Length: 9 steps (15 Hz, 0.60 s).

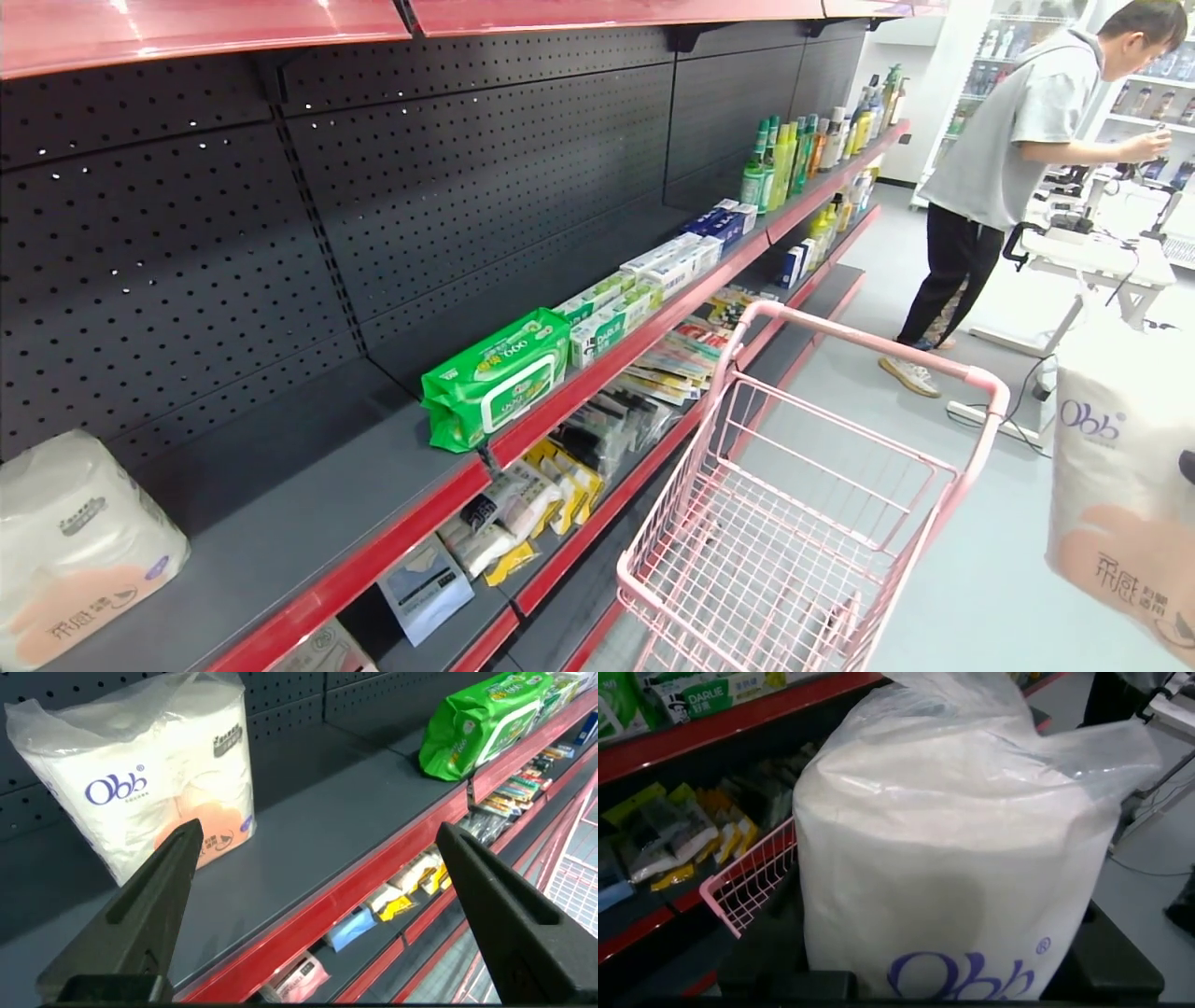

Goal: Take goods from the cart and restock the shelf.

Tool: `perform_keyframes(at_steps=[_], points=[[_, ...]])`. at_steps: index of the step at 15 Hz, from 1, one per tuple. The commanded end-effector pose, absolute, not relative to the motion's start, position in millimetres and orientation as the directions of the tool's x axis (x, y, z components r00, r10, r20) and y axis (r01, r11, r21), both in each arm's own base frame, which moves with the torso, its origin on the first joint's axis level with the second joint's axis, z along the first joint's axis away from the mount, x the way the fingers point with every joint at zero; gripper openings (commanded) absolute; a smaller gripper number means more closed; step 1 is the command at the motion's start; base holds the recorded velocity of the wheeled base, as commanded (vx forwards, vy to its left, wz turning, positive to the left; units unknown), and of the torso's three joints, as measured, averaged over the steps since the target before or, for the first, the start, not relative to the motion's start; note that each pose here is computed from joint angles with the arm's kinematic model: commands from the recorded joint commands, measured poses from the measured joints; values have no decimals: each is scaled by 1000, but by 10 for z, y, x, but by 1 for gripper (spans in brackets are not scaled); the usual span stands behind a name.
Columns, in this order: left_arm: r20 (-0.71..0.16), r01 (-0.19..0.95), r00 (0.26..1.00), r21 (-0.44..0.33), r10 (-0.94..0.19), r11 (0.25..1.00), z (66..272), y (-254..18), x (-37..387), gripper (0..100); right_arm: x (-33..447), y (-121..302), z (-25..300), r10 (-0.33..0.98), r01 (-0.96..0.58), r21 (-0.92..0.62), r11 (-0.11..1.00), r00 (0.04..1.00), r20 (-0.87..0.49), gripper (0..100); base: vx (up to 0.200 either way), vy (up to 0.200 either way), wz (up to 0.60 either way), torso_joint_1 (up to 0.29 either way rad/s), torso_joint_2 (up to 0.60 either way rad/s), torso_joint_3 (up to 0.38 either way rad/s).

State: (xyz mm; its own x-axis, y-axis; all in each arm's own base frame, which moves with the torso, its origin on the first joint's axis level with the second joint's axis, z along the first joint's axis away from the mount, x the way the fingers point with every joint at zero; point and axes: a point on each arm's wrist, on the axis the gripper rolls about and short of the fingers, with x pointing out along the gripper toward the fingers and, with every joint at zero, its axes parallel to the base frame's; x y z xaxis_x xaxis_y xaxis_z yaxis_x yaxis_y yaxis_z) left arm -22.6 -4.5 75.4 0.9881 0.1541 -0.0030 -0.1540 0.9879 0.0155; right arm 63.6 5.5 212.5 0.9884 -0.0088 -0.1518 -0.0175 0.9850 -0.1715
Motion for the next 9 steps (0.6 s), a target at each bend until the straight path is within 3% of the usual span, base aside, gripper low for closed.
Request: perform_keyframes(at_steps=[1, 9], points=[[-5, -154, 988, 15, 154, 988, 753, -45, -225, 100, 667, 58, 2119, -13, -17, -179, 984, 987, -163, 0, 0, 0, 600, 7, 7, -2], [-5, -154, 988, 15, 154, 988, 753, -45, -225, 100, 664, 59, 2110, -11, -21, -190, 982, 986, -166, 0, 0, 0, 600, 3, -1, 0]])
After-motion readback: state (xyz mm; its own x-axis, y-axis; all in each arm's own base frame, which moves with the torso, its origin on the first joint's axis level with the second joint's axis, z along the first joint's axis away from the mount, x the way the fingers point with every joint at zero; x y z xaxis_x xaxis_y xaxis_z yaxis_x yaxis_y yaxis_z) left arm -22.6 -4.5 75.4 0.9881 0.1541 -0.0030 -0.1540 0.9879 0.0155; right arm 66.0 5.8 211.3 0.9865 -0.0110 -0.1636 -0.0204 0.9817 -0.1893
